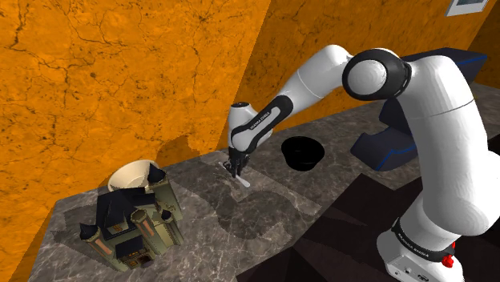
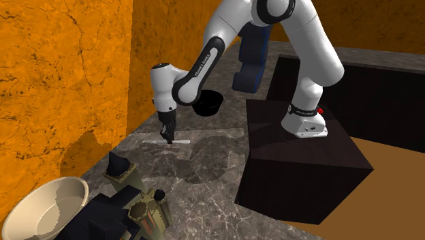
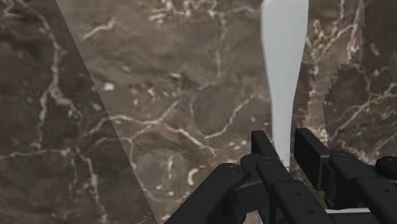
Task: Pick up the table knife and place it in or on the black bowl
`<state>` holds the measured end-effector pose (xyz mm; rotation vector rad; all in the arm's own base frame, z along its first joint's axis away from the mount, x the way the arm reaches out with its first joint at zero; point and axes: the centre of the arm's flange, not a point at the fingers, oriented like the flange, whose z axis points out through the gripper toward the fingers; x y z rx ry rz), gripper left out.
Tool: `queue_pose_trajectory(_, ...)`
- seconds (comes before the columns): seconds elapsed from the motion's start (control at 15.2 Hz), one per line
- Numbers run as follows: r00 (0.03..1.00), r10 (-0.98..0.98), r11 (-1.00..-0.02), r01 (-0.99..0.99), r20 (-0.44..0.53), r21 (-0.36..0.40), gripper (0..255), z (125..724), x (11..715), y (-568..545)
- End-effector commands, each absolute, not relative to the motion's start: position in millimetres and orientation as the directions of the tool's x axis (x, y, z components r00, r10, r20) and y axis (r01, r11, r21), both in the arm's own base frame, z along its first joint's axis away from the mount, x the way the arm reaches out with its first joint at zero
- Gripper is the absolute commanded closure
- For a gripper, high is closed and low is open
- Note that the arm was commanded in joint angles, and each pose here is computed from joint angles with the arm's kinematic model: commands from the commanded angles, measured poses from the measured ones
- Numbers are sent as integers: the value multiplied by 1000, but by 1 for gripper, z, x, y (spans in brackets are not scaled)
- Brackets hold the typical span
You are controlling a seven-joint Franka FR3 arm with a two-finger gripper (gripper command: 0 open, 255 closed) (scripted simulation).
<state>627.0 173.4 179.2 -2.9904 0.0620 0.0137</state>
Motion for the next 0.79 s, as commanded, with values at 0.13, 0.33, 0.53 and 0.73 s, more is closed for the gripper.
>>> queue_pose_trajectory(0.13, 999, -41, -988, -42, -13, -150, 255, 201, 625, 172)
queue_pose_trajectory(0.33, 999, -41, -988, -42, -13, -150, 255, 217, 625, 172)
queue_pose_trajectory(0.53, 999, -41, -988, -42, -13, -150, 255, 233, 625, 172)
queue_pose_trajectory(0.73, 999, -41, -988, -42, -13, -150, 255, 249, 625, 172)
